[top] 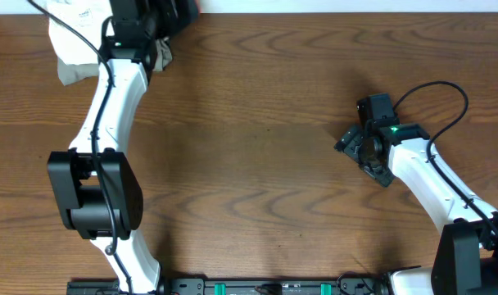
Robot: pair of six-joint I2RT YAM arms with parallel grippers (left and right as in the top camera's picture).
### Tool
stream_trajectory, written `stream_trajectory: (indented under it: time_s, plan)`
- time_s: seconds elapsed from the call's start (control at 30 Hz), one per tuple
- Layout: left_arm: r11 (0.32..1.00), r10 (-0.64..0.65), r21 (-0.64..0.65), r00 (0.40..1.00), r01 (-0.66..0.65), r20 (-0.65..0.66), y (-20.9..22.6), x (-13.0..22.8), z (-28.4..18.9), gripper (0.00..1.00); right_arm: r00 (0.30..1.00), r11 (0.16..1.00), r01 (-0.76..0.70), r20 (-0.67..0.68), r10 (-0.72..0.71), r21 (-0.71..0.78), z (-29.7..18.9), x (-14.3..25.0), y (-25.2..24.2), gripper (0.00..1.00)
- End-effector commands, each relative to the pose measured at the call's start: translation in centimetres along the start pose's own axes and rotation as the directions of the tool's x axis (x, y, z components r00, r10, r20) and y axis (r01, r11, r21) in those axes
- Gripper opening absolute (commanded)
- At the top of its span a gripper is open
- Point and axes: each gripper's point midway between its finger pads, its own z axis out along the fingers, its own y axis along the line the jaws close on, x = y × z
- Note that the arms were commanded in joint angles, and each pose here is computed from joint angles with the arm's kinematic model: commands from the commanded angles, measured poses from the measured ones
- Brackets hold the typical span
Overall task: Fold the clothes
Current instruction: 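Lower the bundle onto the folded clothes stack with the left gripper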
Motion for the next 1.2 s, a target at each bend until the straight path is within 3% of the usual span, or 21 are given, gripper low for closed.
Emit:
stream_trajectory:
  time_s: [0.0, 0.33, 0.57, 0.73, 0.9, 1.03, 1.1, 1.17]
  plan:
    - [0.999, 0.009, -0.049, 0.994, -0.004, 0.107, 2.2, -4.4, -1.4, 0.06, 1.0, 1.0, -0.007, 0.003, 0.007, 0.026, 0.4, 0.0, -0.6, 0.99]
    - [0.952, -0.165, -0.207, 0.948, 0.225, 0.273, 11.0, -5.9, -0.7, 0.06, 1.0, 1.0, -0.007, 0.003, 0.007, 0.026, 0.4, 0.0, -0.6, 0.99]
    - [0.845, -0.403, -0.251, 0.87, 0.473, 0.284, 16.7, -1.1, 1.5, 0.06, 1.0, 1.0, -0.008, -0.008, 0.008, 0.01, 0.4, 0.2, -0.2, 0.99]
    - [0.691, -0.603, -0.289, 0.749, 0.662, 0.274, 20.1, 4.5, 3.3, 0.06, 1.0, 1.0, -0.008, -0.009, 0.008, 0.01, 0.4, 0.2, -0.2, 0.99]
    - [0.496, -0.747, -0.363, 0.601, 0.789, 0.285, 22.9, 9.6, 3.5, 0.07, 1.0, 1.0, -0.008, -0.008, 0.008, 0.01, 0.4, 0.2, -0.2, 0.99]
    - [0.444, -0.77, -0.412, 0.574, 0.796, 0.279, 24.0, 11.6, 3.1, 0.17, 1.0, 1.0, -0.007, -0.008, 0.007, 0.01, 0.4, 0.2, -0.2, 0.99]
    - [0.445, -0.771, -0.408, 0.573, 0.798, 0.279, 24.1, 11.4, 3.1, 0.41, 1.0, 1.0, -0.007, -0.008, 0.007, 0.01, 0.4, 0.2, -0.2, 0.99]
    - [0.451, -0.769, -0.402, 0.576, 0.797, 0.278, 24.0, 11.2, 3.1, 0.53, 1.0, 1.0, -0.007, -0.007, 0.008, 0.009, 0.4, 0.1, -0.2, 0.99]
